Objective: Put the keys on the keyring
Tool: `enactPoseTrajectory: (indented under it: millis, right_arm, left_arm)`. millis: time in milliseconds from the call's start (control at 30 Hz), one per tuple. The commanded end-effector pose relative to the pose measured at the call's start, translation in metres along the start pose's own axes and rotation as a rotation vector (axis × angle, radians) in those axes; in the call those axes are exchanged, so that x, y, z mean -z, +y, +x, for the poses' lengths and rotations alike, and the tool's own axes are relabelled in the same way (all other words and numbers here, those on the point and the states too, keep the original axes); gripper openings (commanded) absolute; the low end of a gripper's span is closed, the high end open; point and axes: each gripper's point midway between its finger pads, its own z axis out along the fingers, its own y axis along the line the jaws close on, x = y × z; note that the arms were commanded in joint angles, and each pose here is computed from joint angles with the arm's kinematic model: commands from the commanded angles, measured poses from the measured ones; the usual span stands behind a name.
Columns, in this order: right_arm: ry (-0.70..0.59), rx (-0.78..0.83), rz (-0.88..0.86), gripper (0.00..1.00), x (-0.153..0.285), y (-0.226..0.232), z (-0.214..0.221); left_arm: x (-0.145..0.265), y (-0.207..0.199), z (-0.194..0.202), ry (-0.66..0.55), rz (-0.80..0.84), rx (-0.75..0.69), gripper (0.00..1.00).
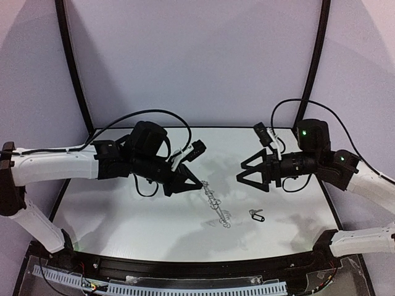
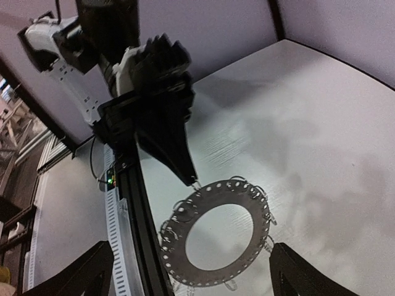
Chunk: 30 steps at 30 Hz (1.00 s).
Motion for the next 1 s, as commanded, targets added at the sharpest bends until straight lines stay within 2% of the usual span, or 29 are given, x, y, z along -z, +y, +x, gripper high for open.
enactPoseTrajectory:
  millis: [0,367,700,967]
  right_arm:
    - [0.021,0.204,-0.068,0.85,-0.028,0.023,-0.014]
    - [0.004,0.358,-0.139,0.68,-0.065,0.031,-0.028]
    - [0.035,0.364,-0.207,0.57,-0.09,0.043,-0.02]
    - [0.05,0.339,-0.194,0.48,-0.107,0.033,-0.01]
  left_arm:
    - [0.025,-0.015,-0.013,0.034,0.009,-0.099,0.01]
    - [0.035,-0.021,-0.019,0.075,-0.012,-0.144,0.01]
    - [0.037,-0.023,-0.021,0.083,-0.017,-0.18,0.01]
    - [0.039,-0.025,-0.027,0.053,-0.011,-0.194,0.01]
